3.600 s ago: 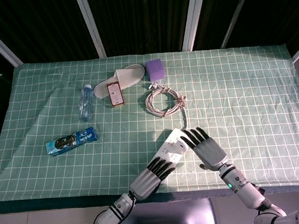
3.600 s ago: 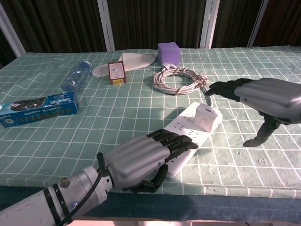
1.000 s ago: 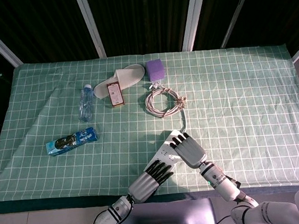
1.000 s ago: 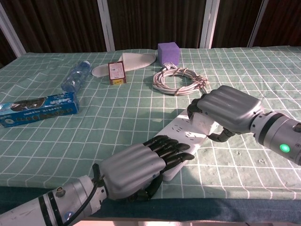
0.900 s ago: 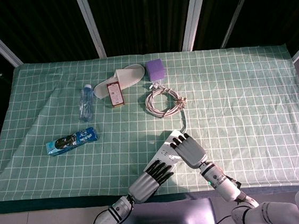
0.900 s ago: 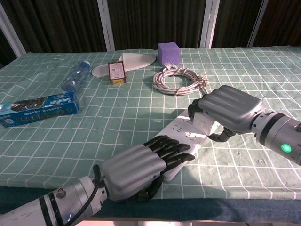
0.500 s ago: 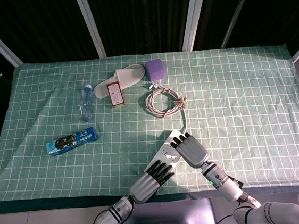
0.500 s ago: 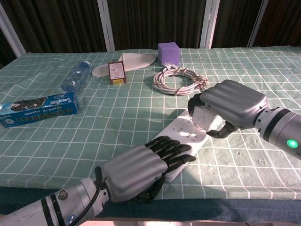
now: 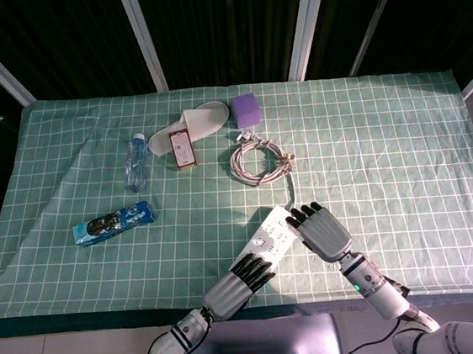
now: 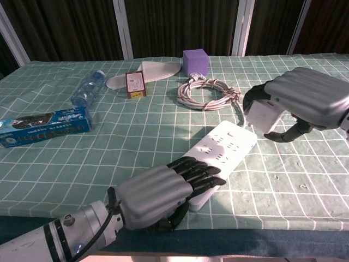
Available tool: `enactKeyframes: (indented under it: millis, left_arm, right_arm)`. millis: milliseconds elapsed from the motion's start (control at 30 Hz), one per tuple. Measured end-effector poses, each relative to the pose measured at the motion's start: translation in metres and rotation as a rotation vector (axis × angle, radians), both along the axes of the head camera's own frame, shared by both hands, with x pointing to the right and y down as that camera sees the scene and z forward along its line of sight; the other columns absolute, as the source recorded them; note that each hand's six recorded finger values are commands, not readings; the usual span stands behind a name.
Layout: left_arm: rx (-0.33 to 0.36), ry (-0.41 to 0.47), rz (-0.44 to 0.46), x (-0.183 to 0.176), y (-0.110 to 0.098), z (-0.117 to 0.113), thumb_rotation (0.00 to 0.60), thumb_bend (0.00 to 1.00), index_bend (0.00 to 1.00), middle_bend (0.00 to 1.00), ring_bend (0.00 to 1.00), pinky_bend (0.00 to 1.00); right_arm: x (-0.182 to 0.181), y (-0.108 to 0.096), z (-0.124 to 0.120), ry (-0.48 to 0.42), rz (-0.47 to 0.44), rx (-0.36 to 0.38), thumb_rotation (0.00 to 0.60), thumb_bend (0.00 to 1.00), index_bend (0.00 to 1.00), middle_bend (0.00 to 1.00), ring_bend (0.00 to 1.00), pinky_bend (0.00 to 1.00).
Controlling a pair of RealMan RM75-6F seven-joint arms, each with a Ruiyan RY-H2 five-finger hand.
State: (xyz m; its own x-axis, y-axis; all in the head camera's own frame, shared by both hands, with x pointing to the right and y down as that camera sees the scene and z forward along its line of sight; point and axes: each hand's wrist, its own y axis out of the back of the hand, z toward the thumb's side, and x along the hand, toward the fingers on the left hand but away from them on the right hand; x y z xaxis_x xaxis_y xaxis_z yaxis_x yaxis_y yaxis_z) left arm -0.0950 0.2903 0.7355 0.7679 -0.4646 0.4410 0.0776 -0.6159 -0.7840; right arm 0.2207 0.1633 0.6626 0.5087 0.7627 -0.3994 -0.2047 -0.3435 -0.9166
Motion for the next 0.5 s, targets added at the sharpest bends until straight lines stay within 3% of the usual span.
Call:
enactKeyframes:
  millis: [67,267,433,500]
  left_arm:
    - [0.001,0.0,-0.008,-0.003,-0.003,-0.001,0.6,0.83,0.0,0.05,0.0,0.01]
    - [0.006,0.002,-0.028,-0.008,-0.01,-0.003,0.6,0.83,0.0,0.05,0.0,0.01]
    - [0.014,0.007,-0.041,-0.011,-0.014,-0.006,0.6,0.8,0.0,0.05,0.0,0.01]
    - [0.022,0.006,-0.045,-0.014,-0.016,-0.007,0.6,0.78,0.0,0.05,0.0,0.01]
  right_arm:
    - [0.016,-0.001,-0.007,0.042,-0.003,0.015,0.6,0.45,0.64,0.49,0.46,0.55]
    - [0.062,0.004,-0.012,0.279,-0.052,0.048,0.6,0.45,0.61,0.49,0.46,0.55]
    - [0.091,0.014,0.004,0.489,-0.082,0.02,0.6,0.45,0.55,0.48,0.43,0.55]
    - [0.097,0.018,0.015,0.529,-0.084,-0.009,0.6,0.45,0.45,0.42,0.38,0.54]
